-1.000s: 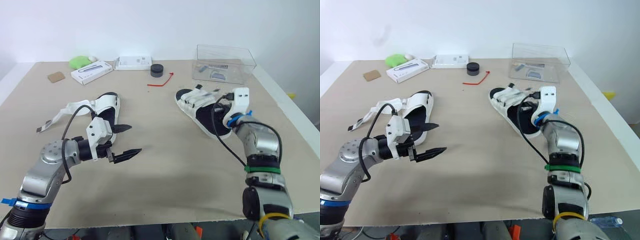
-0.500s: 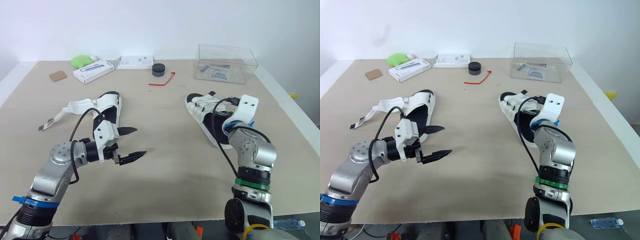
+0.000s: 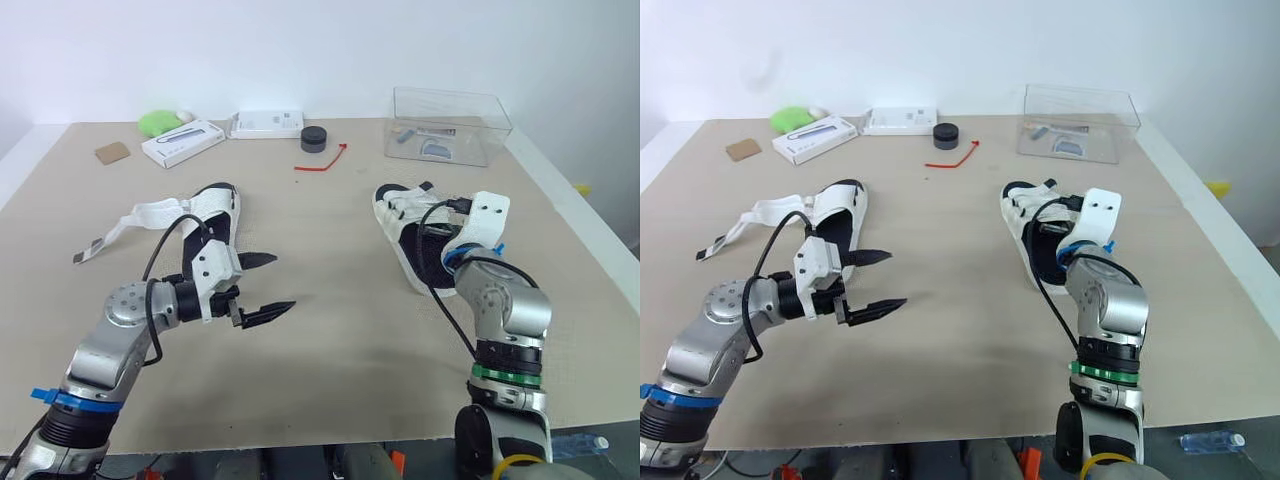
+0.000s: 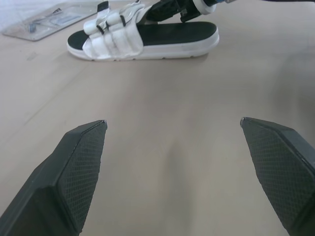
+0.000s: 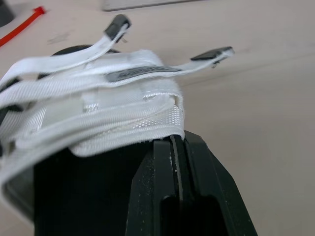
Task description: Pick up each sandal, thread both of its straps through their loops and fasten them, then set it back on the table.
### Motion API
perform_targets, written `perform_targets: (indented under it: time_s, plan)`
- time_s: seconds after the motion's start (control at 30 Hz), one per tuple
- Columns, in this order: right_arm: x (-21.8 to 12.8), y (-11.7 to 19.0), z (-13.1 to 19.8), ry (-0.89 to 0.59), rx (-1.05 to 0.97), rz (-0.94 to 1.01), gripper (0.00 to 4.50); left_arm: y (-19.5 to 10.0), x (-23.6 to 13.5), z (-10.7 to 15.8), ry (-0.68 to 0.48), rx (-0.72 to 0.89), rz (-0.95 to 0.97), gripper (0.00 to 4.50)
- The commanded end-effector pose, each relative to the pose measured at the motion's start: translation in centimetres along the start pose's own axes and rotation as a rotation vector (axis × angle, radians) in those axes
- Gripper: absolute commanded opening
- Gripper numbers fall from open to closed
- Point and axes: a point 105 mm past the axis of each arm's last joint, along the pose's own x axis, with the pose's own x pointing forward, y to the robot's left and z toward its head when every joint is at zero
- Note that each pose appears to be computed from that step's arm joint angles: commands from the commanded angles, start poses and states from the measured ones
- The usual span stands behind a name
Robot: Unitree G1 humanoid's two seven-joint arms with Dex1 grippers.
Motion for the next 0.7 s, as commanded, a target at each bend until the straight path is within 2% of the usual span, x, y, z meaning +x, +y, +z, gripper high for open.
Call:
perform_targets:
  time_s: [0.03, 0.2, 0.27, 0.47, 0.63, 0.7]
  plan:
    - [-1.0, 1.3, 2.5, -0.097, -0.091, 0.105, 1.47, 0.0, 0.2, 0.7, -0.022, 0.031, -0.008, 4.5]
    - [-1.8, 1.6, 2.2, -0.079, -0.224, 0.211, 3.9, -0.1, 0.2, 0.6, -0.017, 0.035, -0.017, 4.5]
    - [-2.3, 2.1, 1.9, -0.065, -0.279, 0.269, 4.43, -0.1, 0.2, 0.6, -0.015, 0.037, -0.02, 4.5]
    - [-5.3, 5.1, 1.4, -0.096, -0.407, 0.602, 4.43, 0.5, 0.1, 0.5, -0.011, 0.036, -0.006, 4.5]
    - [-9.1, 9.2, 2.9, -0.201, -0.399, 1.094, 4.43, 1.6, -0.7, 0.3, -0.009, 0.007, 0.06, 4.5]
    - [-10.5, 11.1, 3.8, -0.238, -0.4, 1.274, 4.43, 2.9, -1.0, 0.6, -0.028, -0.022, 0.152, 4.5]
